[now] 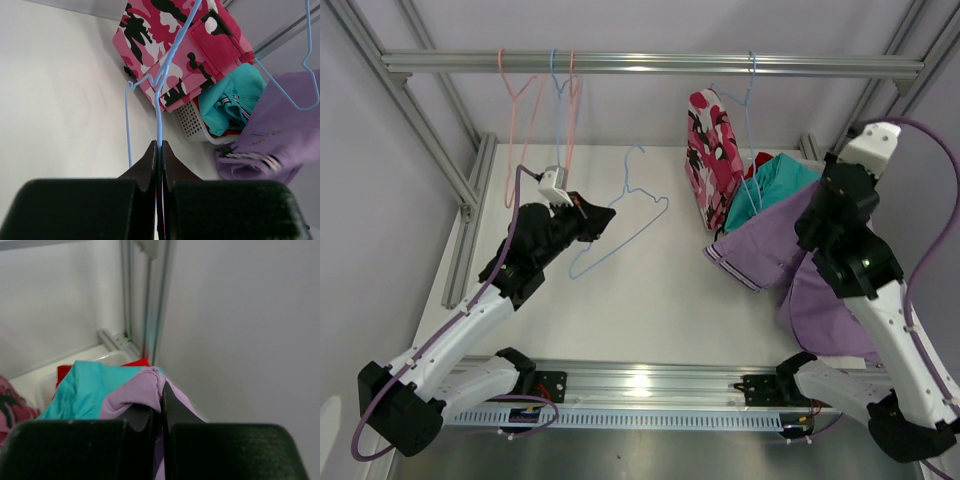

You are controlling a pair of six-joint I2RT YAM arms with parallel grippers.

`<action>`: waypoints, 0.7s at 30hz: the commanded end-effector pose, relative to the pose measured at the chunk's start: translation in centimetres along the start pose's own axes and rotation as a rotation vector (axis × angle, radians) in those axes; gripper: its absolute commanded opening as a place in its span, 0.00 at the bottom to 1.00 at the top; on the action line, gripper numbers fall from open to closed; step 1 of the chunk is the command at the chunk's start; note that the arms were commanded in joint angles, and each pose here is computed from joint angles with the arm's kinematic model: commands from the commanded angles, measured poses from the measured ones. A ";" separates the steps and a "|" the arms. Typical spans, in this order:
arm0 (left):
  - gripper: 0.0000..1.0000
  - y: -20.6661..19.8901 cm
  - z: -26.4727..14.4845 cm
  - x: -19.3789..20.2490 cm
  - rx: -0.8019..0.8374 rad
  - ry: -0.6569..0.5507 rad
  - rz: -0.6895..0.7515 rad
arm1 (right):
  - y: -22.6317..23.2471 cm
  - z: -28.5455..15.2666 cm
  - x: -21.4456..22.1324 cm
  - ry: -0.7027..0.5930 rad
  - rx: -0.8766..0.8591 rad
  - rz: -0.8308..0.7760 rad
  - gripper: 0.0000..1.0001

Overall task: Remove the trousers from the hanger
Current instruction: Place the trousers in the bin.

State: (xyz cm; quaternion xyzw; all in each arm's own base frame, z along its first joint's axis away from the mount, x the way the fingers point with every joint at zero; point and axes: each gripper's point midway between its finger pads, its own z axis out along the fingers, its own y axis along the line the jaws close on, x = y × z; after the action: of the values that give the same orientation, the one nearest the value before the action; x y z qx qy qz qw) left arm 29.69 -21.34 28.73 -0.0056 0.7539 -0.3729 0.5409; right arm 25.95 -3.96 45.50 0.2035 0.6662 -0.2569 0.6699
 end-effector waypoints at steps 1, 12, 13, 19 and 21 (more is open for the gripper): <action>0.01 -1.2 -0.1 -2.8 0.024 -0.068 0.021 | 2.5 1.3 -1.6 0.016 -0.106 0.113 0.00; 0.01 -1.7 0.0 -2.6 0.044 -0.054 0.011 | 5.0 10.0 -3.1 0.083 -0.022 0.159 0.00; 0.01 -1.7 -0.1 -2.6 0.048 -0.054 0.008 | 4.8 11.0 -2.4 0.096 -0.004 0.166 0.00; 0.01 -2.0 -0.2 -2.6 0.057 -0.049 0.005 | 8.3 15.3 5.1 0.238 -0.052 0.156 0.00; 0.01 -2.1 -0.2 -2.6 0.062 -0.048 0.003 | 9.5 15.8 6.3 0.249 -0.085 0.169 0.00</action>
State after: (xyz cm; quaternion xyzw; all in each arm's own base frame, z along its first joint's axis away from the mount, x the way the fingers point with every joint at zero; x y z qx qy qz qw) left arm 29.69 -21.58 28.86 -0.0021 0.7554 -0.3761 0.5366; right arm 41.86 -7.84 41.02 0.2620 0.7256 -0.1934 0.6061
